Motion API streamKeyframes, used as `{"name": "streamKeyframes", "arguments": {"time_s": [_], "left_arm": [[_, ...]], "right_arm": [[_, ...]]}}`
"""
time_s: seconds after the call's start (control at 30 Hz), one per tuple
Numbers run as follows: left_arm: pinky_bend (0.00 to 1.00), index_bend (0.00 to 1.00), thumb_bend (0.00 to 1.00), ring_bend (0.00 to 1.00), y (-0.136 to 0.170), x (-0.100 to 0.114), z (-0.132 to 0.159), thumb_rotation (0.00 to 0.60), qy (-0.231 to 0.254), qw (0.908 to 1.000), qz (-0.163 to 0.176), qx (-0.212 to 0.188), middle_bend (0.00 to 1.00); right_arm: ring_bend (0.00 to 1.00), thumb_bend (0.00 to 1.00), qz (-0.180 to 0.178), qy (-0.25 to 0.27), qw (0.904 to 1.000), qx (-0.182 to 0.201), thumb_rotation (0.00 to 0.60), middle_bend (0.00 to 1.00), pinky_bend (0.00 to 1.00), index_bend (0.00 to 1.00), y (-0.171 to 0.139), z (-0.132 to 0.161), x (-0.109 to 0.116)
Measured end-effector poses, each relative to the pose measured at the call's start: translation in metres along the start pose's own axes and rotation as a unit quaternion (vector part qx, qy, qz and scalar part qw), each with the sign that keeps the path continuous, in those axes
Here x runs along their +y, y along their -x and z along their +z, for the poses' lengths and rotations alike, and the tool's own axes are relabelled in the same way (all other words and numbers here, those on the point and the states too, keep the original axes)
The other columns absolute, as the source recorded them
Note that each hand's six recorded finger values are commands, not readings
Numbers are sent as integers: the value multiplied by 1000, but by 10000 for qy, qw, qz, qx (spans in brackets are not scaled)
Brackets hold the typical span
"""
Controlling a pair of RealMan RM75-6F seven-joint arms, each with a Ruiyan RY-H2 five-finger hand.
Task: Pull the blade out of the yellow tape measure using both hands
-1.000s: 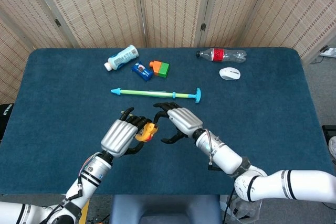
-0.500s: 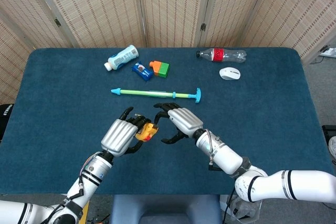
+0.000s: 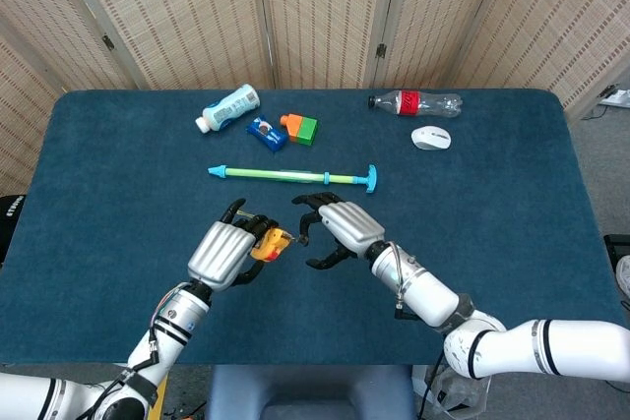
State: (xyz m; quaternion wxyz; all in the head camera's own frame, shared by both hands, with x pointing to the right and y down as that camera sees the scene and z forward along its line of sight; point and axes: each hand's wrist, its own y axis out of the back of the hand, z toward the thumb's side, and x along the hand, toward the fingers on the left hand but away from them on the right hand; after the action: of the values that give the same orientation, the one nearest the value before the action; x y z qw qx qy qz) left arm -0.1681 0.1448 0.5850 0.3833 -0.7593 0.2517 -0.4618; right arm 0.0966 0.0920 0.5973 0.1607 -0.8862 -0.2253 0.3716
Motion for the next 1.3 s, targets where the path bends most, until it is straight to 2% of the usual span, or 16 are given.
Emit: {"name": "streamKeyframes", "arguments": {"time_s": [0.97,1.3], "left_arm": [[91,476,445,422,5,-5,6,600,-277,9996,49,-61,557],[91,476,452,422,6,-7,6,600,-356,9993,47,-77,557]], "right_arm": [[138,256,-126,-19,9999,62,600,208,59,641,10,7,1],[142,391,-144,-25,9999,45,600,213,59,646,11,6,1]]}}
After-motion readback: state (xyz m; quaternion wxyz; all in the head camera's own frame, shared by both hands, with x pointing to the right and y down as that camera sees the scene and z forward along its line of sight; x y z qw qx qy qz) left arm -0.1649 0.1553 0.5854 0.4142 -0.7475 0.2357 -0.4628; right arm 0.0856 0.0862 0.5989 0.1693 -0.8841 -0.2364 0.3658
